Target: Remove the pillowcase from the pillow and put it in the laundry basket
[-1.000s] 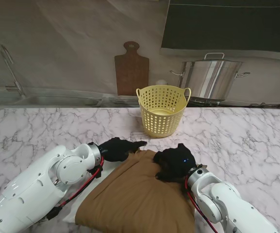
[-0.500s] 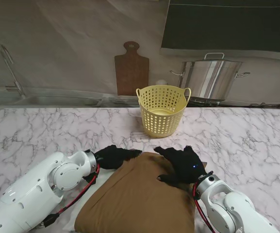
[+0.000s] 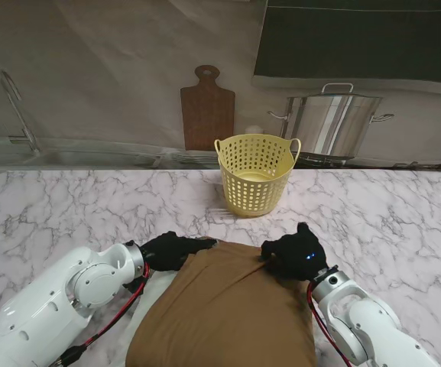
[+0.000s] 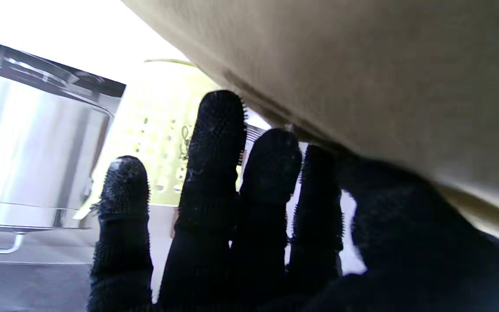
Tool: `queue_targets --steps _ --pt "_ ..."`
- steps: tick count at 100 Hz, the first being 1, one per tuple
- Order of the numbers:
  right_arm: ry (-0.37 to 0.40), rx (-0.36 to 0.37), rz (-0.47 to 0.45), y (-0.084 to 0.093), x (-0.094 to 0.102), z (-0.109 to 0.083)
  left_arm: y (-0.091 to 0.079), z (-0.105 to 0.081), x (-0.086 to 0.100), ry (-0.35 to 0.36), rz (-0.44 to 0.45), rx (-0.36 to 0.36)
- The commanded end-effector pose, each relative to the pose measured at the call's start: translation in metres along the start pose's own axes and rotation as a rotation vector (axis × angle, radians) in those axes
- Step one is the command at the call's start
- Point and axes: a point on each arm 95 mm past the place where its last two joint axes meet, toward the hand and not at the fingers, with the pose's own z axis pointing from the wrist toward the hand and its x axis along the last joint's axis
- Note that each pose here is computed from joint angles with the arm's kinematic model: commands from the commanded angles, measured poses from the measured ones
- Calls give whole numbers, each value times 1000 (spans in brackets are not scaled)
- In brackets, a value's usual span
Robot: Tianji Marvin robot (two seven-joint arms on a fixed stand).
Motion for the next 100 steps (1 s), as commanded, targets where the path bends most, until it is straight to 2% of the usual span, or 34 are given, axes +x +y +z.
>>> queue_targets --steps 1,16,29,44,59,75,88,100 --pt "-22 32 -3 -7 -4 -12 15 -1 -7 -25 -10 -54" --pt "-31 37 -41 -13 2 -18 8 1 -6 -27 -2 -40" --pt "-37 63 -44 -23 20 -8 -3 5 -2 -22 7 -23" --pt "-95 69 -12 -21 26 3 -16 11 3 -10 12 -3" --pt "-136 -1 4 -1 18 -3 -20 14 7 2 18 3" --pt "-178 -72 0 35 13 -18 -17 16 7 3 16 0" --pt "-175 -102 60 54 24 -21 -15 17 6 3 15 -7" --pt "-98 -50 152 51 45 -19 -13 18 7 6 11 -3"
